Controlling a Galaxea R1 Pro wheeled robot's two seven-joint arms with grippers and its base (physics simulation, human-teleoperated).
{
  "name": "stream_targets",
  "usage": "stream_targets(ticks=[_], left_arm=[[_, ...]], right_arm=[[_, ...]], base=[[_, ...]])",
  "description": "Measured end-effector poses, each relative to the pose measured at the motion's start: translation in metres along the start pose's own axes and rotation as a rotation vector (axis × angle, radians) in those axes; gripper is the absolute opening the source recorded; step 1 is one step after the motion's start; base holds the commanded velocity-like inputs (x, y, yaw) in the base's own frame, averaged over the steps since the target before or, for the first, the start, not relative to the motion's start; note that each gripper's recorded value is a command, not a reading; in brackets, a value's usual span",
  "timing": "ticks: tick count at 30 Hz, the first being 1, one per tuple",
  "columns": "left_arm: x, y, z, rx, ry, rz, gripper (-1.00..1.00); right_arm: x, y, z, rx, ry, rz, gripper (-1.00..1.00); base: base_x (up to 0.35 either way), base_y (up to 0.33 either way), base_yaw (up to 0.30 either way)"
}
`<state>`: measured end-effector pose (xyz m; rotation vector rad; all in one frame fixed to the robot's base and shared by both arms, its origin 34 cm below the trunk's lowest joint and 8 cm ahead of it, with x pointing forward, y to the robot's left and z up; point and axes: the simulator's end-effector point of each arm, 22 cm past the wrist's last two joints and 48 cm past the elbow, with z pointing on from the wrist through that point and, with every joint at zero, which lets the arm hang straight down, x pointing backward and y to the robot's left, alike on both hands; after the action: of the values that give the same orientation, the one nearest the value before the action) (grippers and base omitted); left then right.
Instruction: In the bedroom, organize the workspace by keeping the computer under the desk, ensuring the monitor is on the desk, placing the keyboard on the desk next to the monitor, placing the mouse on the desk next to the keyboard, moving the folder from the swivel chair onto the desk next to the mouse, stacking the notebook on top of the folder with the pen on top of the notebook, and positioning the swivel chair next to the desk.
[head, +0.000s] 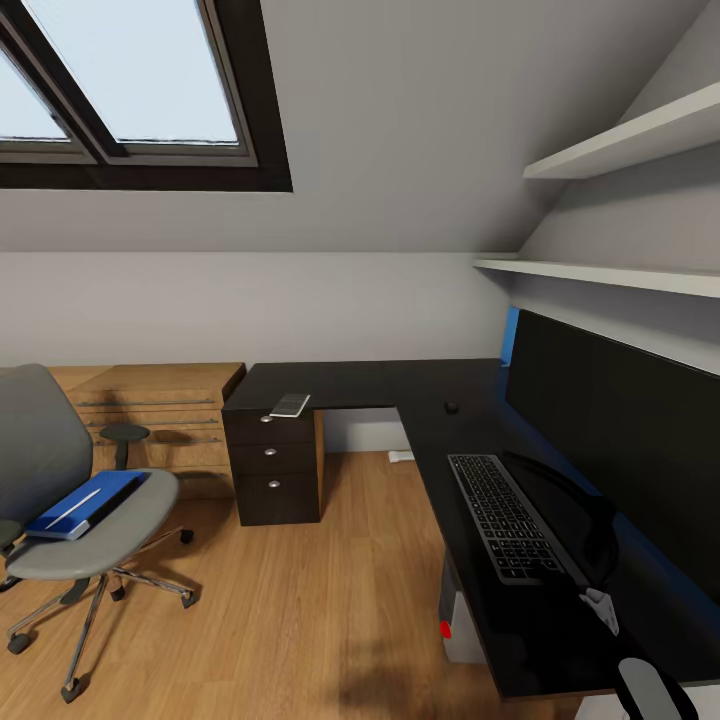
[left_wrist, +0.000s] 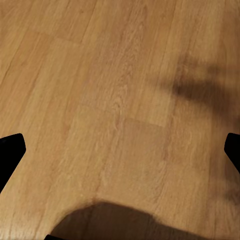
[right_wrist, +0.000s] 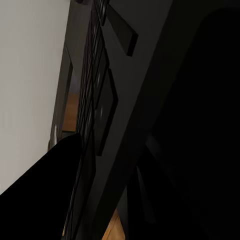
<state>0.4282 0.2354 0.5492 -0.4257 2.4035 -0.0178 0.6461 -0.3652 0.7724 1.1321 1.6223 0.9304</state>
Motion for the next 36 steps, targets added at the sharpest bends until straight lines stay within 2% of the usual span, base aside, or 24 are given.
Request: stream_targets(ticks=[11, 12, 14, 31, 36], left_arm=[[0.0, -0.0001, 0.0, 0.0, 0.0, 0.0, 1.0], [-0.0002, -0.0001, 0.0, 0.0, 0.0, 0.0, 1.0], [0.0, 0.0, 0.0001, 0.0, 0.0, 0.0, 1.0], [-0.0002, 0.0001, 0.0, 0.0, -0.001, -0.001, 1.0], [0.0001, 0.0001, 0.0004, 0.0, 0.001, -0.001, 1.0]], right_arm=[[0.0001, 0.0001, 0.0001, 0.0, 0.0, -0.001, -1.0], [0.0, 0.0001, 0.0001, 0.001, 0.0, -0.001, 1.0], [0.0038, -0.0077, 0.0001, 0.023, 0.009, -0.021, 1.0], [0.0033, -0.0057, 0.0001, 0.015, 0.009, -0.012, 1.0], [0.0029, -0.006, 0.0004, 0.015, 0.009, -0.013, 1.0]], base=[[0.0, 0.0, 0.0], [0.0, 0.0, 0.0], [0.0, 0.0, 0.0], [-0.001, 0.0, 0.0], [-0.179, 0.0, 0.0]])
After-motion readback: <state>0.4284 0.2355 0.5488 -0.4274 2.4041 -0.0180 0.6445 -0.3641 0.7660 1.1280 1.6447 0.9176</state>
